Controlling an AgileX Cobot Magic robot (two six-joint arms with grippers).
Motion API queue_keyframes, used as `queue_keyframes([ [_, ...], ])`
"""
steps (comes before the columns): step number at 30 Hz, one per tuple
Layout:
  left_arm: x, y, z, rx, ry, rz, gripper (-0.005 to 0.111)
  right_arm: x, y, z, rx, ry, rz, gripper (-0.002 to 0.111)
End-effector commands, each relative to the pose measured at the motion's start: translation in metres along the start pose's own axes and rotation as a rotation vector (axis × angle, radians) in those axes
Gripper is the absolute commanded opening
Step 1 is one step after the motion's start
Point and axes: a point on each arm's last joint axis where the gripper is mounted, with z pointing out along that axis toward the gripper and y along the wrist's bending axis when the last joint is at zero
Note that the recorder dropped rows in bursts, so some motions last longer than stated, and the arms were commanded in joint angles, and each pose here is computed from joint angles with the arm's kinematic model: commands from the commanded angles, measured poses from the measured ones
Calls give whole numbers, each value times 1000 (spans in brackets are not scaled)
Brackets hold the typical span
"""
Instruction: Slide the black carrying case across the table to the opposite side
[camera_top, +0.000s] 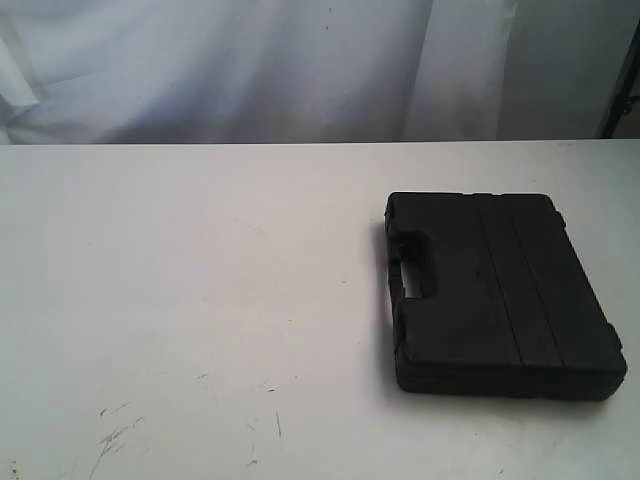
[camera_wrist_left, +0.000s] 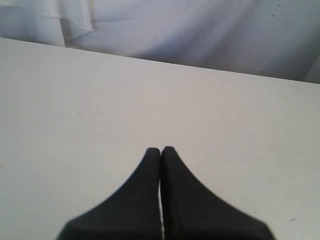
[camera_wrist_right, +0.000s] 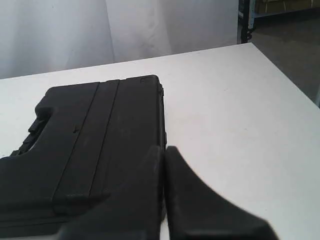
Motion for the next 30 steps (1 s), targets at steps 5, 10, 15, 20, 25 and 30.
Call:
queue_keyframes([
  [5,1,0,0,6,-1,-3,0,-17,1,-2,-6,-195,-4,0],
  [10,1,0,0,6,-1,0,0,-19,1,-2,-7,-220,-4,0],
  [15,1,0,0,6,-1,0,0,-27,1,-5,-14,-312,14,0],
  [20,1,0,0,6,-1,0,0,-38,1,-9,-20,-444,14,0],
  [25,1,0,0,6,-1,-3,0,-46,1,-13,-30,-512,94,0],
  [30,1,0,0,6,-1,-3,0,-79,5,-29,-55,-553,130,0],
])
